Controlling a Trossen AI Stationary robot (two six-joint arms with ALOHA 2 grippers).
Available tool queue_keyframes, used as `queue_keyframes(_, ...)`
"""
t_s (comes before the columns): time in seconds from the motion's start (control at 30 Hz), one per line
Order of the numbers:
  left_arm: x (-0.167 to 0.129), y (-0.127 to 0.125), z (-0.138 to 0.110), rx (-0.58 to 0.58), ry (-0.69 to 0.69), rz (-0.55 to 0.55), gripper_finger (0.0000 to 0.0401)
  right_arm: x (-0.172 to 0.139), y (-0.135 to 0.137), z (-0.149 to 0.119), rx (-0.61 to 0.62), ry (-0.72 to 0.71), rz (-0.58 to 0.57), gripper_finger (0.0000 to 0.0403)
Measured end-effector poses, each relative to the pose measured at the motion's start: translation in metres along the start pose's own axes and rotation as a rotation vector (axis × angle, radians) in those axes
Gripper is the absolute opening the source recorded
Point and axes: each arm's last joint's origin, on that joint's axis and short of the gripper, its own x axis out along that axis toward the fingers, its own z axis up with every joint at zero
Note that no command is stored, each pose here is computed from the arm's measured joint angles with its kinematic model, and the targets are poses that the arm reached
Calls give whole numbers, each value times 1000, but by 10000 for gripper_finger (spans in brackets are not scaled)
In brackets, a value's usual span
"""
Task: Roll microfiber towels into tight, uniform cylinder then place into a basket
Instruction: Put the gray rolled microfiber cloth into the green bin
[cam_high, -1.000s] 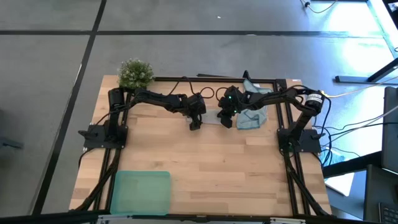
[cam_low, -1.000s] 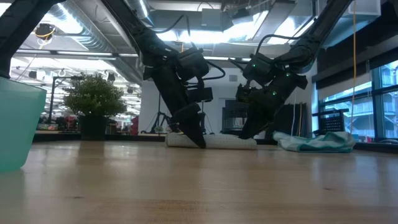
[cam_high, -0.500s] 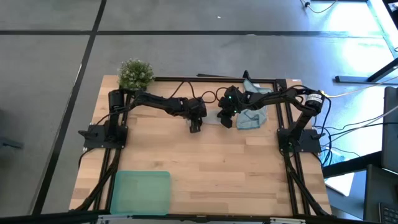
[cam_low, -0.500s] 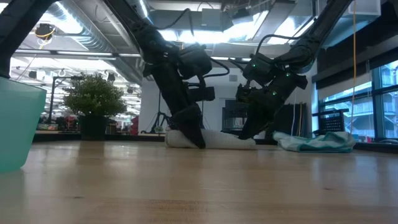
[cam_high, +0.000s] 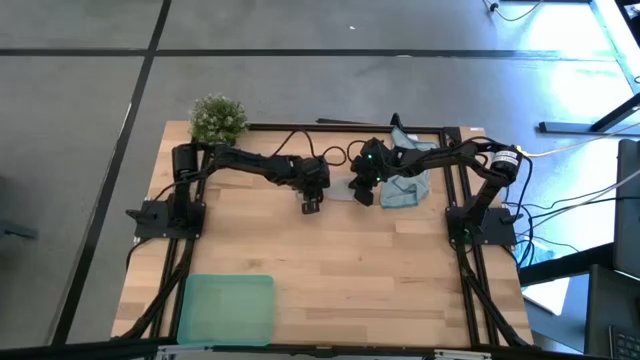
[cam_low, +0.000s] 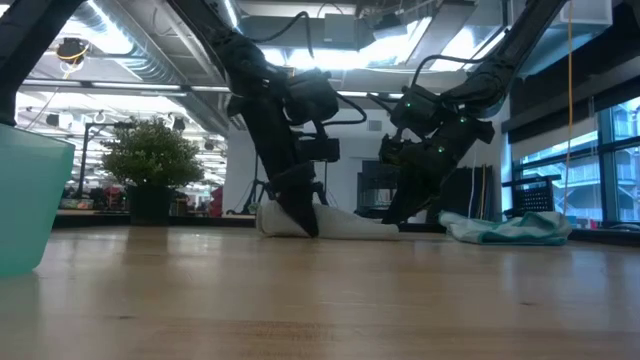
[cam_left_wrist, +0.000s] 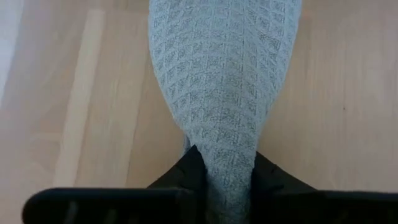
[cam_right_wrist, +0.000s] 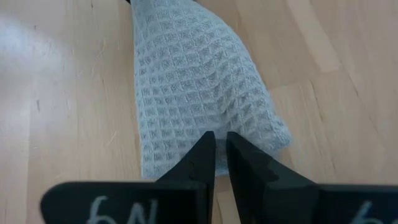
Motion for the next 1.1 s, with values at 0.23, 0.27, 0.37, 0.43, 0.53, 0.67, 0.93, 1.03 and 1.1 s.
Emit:
queue_keyframes(0.23,-12,1,9,-7,90,-46,51,0,0,5,-60,-52,-5,45)
queue_keyframes(0.27,-13,2,11,-6,97,-47,51,0,0,6,-65,-63,-6,45)
queue_keyframes(0.37,-18,2,15,-24,118,-48,51,-1,-1,10,-54,-98,-11,45)
queue_keyframes(0.43,-21,3,16,-31,133,-49,51,-1,-1,11,-29,-111,-15,45)
queue_keyframes(0.53,-22,3,16,-59,142,-50,51,-1,-1,12,6,-123,-8,45)
queue_keyframes(0.67,-22,2,17,-104,139,-92,51,-1,0,12,67,-126,-1,45)
queue_keyframes(0.93,-26,1,12,-165,200,-93,51,-7,3,22,36,-116,63,45)
queue_keyframes(1.03,-34,2,9,-195,235,-89,51,-17,7,32,19,-87,106,45)
queue_keyframes(1.1,-41,2,8,-211,242,-84,51,-27,11,39,-21,-72,126,45)
